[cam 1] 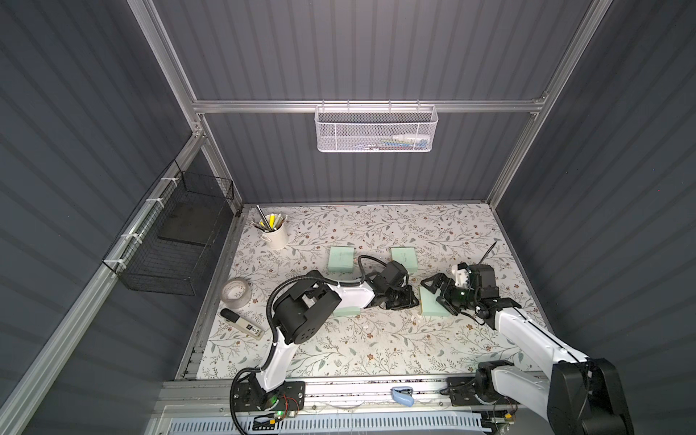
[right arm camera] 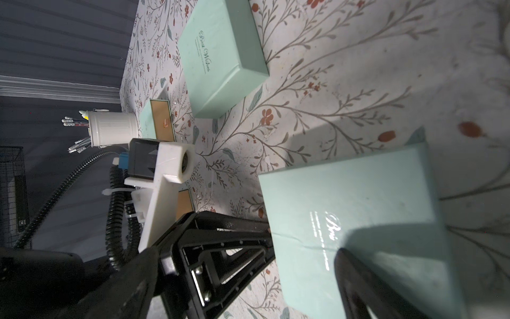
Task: Take out the earrings from the drawer-style jewelry box
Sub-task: Open the drawer in the jewelry box, then pick up the earring from the drawer.
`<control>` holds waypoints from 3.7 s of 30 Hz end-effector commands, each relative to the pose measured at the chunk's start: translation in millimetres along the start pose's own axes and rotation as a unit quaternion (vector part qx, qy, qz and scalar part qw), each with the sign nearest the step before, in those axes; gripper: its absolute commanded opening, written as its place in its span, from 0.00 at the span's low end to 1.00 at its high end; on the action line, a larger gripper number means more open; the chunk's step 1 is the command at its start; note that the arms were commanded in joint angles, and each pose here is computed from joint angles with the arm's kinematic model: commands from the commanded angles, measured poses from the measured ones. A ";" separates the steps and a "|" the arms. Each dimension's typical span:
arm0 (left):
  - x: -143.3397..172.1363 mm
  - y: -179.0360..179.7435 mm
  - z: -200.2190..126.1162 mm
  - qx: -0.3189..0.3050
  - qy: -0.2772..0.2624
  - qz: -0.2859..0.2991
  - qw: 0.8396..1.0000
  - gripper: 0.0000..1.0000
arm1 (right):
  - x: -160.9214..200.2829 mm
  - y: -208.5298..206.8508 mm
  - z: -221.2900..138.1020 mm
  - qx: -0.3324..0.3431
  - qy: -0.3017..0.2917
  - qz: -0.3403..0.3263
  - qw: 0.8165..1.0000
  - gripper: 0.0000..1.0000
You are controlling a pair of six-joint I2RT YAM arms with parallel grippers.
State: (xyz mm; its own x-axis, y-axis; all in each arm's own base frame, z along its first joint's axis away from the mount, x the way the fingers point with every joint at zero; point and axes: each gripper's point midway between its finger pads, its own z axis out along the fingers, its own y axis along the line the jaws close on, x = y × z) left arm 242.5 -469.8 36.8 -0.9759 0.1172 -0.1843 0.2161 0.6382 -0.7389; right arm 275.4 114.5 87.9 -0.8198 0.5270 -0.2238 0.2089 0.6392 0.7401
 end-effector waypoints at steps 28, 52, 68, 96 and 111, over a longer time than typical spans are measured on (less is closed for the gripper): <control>-4.0 2.2 2.0 -0.004 -0.003 -0.014 1.000 0.00 | 4.4 -20.8 11.6 0.030 0.007 0.027 0.999 0.99; 5.6 42.4 -44.0 -0.118 -0.026 -0.010 0.993 0.00 | 1.1 -43.9 7.7 0.072 -0.024 0.061 0.995 0.99; 8.8 42.1 -40.1 -0.113 -0.013 -0.006 0.993 0.00 | -5.5 -41.6 3.8 0.067 -0.036 0.058 0.995 0.99; 6.5 0.7 4.6 -0.051 0.009 0.017 0.999 0.00 | -35.6 -20.7 -48.9 0.079 -0.097 -0.020 0.992 0.99; 4.5 -10.2 -21.1 -0.048 -0.014 0.023 0.998 0.21 | -4.2 -7.7 -47.0 0.144 -0.061 -0.105 0.982 0.97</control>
State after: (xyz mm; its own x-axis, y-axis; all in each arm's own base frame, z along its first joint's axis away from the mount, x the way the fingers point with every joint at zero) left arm 237.0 -461.2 36.1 -0.9703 0.1322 -0.2025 0.2343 0.7213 -0.6519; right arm 253.3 84.2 103.0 -0.8003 0.4472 -0.3994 0.2117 0.8340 0.5096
